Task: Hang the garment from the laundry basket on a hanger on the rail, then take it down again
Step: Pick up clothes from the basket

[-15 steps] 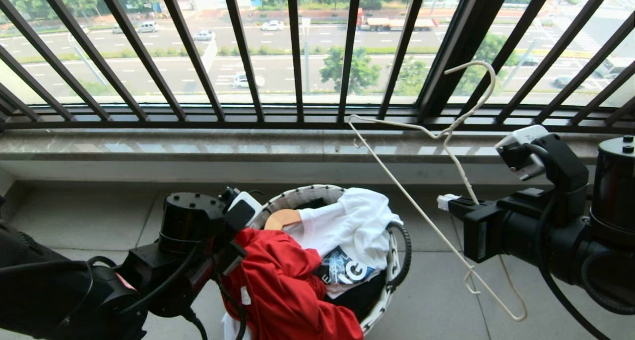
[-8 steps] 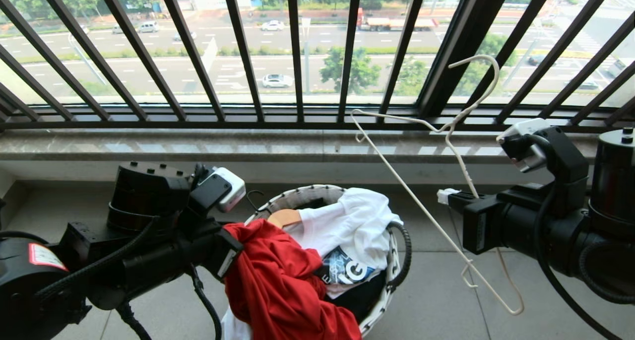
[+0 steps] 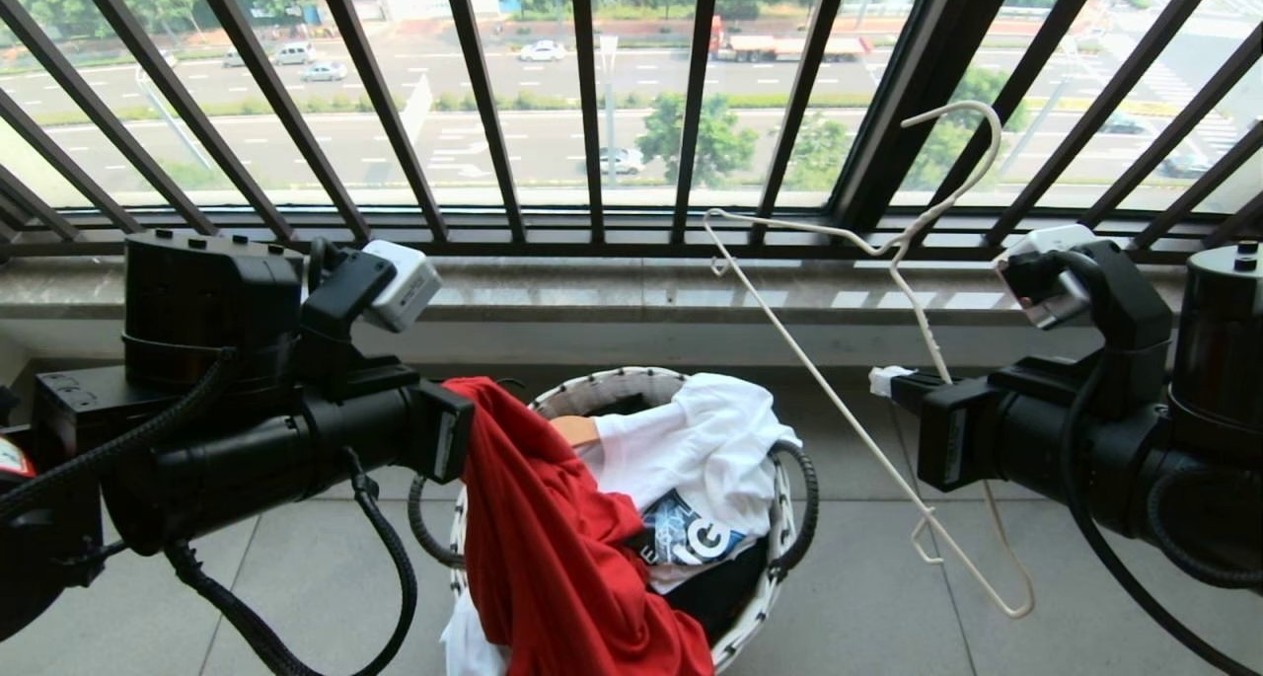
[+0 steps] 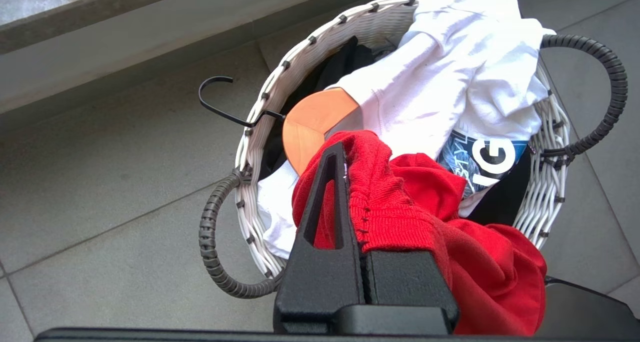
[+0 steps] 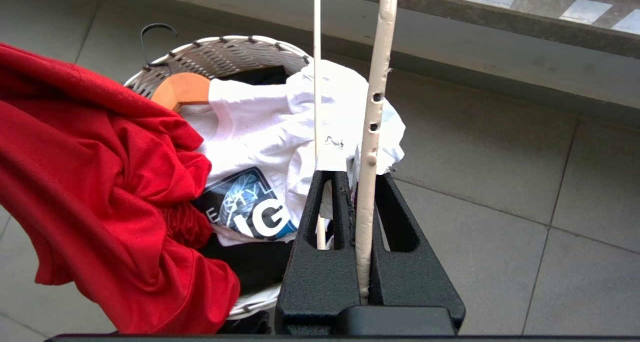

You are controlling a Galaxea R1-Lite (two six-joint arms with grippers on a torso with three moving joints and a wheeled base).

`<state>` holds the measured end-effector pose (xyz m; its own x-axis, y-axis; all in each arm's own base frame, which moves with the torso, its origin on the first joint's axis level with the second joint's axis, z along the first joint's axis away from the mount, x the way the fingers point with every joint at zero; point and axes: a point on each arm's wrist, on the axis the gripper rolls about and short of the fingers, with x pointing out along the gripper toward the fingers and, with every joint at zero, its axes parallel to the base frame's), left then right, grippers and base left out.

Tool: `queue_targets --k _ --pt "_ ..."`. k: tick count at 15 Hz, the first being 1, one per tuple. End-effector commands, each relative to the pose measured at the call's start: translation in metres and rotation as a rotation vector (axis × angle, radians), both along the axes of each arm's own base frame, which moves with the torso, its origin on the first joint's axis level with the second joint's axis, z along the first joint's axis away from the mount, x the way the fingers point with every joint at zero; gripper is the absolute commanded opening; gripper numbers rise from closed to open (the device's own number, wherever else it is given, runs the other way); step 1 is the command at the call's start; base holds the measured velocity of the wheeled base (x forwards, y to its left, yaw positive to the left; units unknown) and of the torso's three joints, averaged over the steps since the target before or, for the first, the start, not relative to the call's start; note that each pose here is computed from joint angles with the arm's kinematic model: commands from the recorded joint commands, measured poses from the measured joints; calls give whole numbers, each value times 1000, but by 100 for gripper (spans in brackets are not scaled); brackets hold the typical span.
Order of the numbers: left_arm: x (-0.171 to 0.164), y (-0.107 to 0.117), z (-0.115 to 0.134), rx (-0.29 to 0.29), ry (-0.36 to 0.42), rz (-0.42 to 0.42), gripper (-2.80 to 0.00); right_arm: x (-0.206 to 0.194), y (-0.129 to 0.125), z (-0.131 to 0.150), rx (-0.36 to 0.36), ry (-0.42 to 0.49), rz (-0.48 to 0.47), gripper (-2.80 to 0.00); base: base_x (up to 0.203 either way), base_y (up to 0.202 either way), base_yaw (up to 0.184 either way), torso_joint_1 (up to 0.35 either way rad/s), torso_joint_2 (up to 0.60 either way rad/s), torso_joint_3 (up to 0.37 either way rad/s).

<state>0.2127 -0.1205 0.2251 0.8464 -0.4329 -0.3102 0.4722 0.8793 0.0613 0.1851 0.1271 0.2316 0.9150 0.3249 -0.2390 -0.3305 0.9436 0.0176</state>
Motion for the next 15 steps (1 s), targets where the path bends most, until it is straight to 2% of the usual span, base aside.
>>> queue_targets --k 1,5,9,15 --pt "0 1 2 -5 -11 2 -280 1 1 -1 -2 2 0 -280 0 0 0 0 0 0" --pt "-1 1 2 -28 -1 10 -280 2 2 -4 -8 11 0 -280 0 0 0 0 0 0" --pt "0 1 2 -22 -2 9 -280 5 4 -9 -22 30 -2 -280 0 0 0 0 1 14" --pt "0 1 5 -29 -13 13 -280 5 4 -11 -27 33 -1 -280 0 0 0 2 2 187"
